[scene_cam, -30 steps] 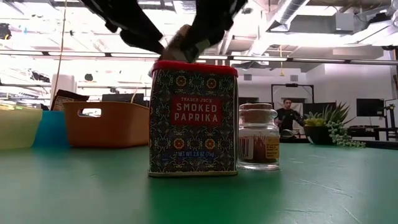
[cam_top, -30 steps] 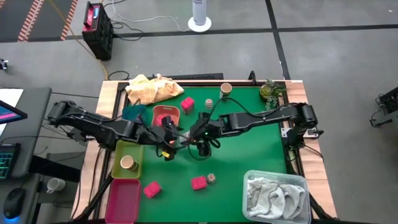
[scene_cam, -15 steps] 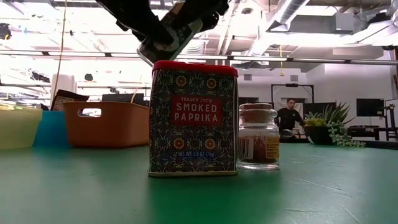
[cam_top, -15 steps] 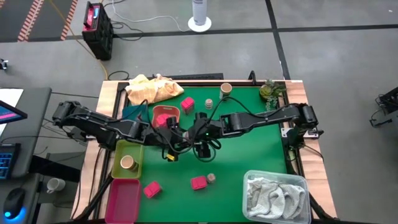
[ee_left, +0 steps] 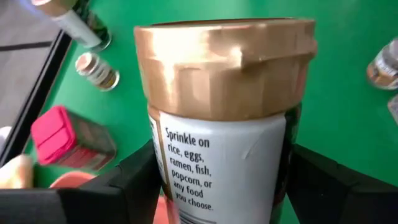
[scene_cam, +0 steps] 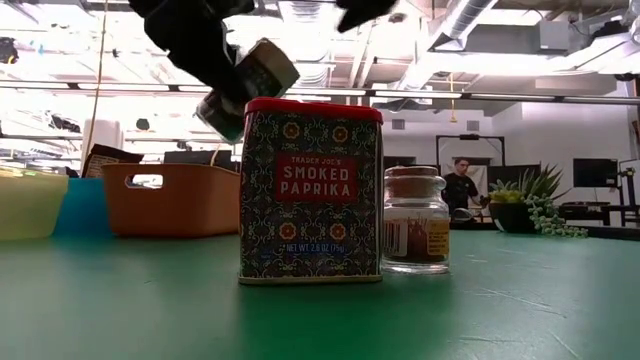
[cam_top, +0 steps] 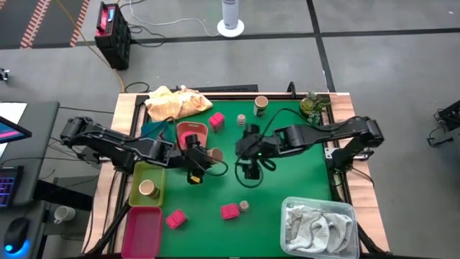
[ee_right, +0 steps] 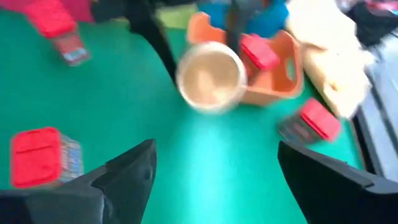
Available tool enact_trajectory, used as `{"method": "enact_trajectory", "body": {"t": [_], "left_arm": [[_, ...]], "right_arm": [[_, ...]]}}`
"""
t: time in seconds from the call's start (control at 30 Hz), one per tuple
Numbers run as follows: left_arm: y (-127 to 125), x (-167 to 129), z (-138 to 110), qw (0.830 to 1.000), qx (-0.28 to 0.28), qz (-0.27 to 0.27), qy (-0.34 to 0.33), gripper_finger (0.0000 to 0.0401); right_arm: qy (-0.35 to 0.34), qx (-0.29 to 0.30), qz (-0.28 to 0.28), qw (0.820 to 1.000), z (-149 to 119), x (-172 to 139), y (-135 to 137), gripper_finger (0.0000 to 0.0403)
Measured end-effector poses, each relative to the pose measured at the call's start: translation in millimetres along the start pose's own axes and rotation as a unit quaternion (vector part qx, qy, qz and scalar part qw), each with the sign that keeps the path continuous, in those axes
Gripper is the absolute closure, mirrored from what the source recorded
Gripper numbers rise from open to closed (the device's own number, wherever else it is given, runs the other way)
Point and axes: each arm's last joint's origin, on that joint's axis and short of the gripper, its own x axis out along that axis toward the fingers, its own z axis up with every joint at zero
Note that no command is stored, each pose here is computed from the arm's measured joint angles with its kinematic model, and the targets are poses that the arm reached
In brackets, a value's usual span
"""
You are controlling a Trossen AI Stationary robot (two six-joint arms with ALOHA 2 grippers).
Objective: Sort spices by type
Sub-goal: Put the bottom gold seasoning bottle into the yellow bin
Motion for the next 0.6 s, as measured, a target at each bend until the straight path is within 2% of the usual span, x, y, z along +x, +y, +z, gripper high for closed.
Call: {"method": "enact_trajectory", "body": {"t": [0.13, 0.37, 0.6], "left_arm": [[-5, -4, 3, 1.000, 0.002, -0.004, -0.018, 0.0130], [-11, -10, 22, 0.993, 0.000, -0.011, -0.117, 0.0130], [-11, -18, 42, 0.976, 0.003, -0.010, -0.216, 0.0120]], "right_arm": [[0.005, 0.022, -0.016, 1.000, -21, 6, 4, 0.0043], [-0.076, 0.047, -0.009, 0.996, -65, 55, 19, 0.0051], [-0.192, 0.043, -0.009, 0.980, -66, 63, 24, 0.0058]]}}
